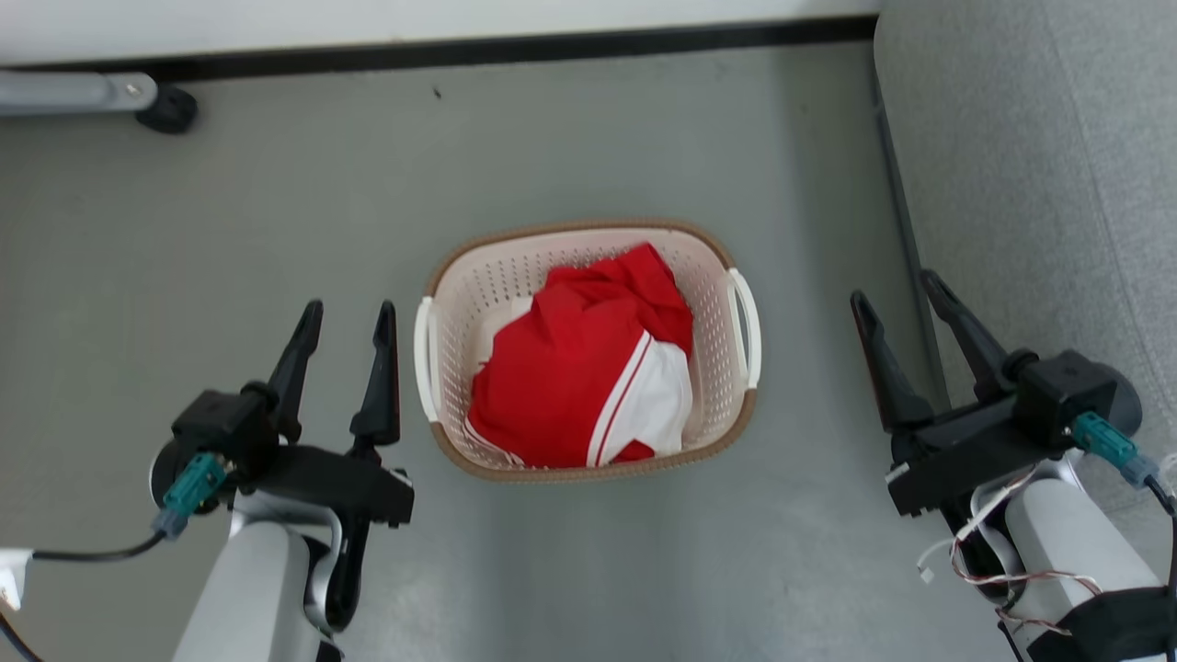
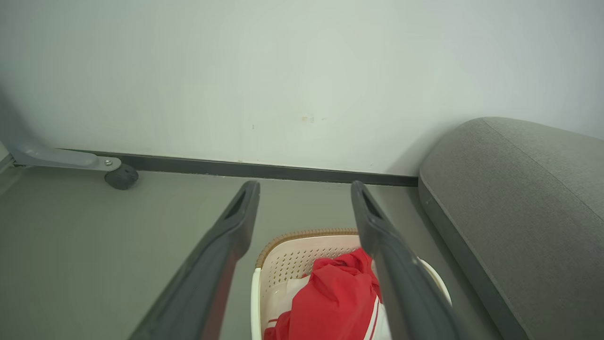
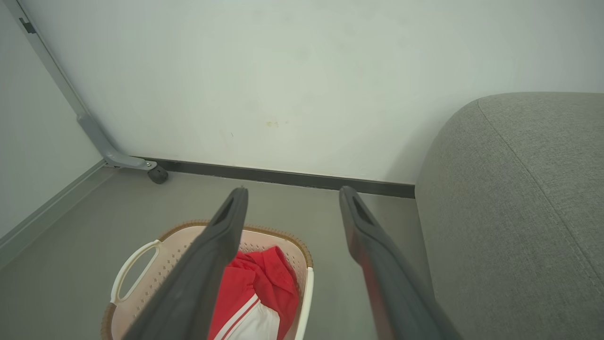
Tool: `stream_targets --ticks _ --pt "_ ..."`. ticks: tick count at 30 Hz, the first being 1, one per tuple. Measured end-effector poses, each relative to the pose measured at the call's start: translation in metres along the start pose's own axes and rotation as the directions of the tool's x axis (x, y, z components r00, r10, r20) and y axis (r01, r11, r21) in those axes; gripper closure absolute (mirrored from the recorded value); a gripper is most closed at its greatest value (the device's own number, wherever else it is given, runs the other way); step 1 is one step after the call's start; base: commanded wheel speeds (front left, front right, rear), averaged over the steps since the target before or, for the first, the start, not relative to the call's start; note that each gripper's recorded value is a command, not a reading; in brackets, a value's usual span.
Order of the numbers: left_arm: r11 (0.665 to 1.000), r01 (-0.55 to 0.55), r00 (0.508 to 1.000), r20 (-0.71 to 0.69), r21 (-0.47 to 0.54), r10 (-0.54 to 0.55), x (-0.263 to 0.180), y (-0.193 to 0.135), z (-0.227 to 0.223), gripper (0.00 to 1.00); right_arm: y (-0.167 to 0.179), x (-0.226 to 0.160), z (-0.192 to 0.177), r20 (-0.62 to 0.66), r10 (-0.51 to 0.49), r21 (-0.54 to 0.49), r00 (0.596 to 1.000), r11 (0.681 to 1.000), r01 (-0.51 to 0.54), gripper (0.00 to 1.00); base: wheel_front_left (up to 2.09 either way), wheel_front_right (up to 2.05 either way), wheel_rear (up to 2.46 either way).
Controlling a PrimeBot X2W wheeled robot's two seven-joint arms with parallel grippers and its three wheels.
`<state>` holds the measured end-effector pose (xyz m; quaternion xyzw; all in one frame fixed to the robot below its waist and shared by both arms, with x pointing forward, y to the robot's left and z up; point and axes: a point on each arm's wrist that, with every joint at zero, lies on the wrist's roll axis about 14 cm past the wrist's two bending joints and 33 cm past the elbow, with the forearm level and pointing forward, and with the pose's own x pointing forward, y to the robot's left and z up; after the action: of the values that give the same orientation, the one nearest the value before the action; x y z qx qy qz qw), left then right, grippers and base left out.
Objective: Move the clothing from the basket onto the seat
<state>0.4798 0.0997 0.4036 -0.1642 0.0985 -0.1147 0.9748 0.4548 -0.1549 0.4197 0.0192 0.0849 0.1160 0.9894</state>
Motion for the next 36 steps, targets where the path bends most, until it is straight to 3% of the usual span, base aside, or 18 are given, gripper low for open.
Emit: stream_targets --ticks 11,18,26,36 --pt "0.989 0.131 0.990 -0.065 0.065 -0.127 0.055 -0.016 -0.031 0.00 -0.012 0.030 -0.023 -0.034 -0.020 0.013 0.999 1.000 0.021 0.00 0.00 0.00 0.00" --pt "0.980 0.179 0.969 -0.189 0.085 -0.161 0.071 -0.017 -0.076 0.00 -0.017 0.039 -0.047 -0.080 -0.034 0.026 0.996 0.999 0.036 0.00 0.00 0.00 0.00" --pt "0.966 0.240 0.931 -0.303 0.090 -0.203 0.086 -0.028 -0.115 0.00 -0.020 0.043 -0.071 -0.131 -0.049 0.043 0.990 0.998 0.055 0.00 0.00 0.00 0.00" --pt "0.917 0.363 0.860 -0.439 0.165 -0.261 0.099 -0.049 -0.149 0.00 -0.024 0.041 -0.090 -0.178 -0.068 0.050 0.982 0.996 0.078 0.00 0.00 0.00 0.00"
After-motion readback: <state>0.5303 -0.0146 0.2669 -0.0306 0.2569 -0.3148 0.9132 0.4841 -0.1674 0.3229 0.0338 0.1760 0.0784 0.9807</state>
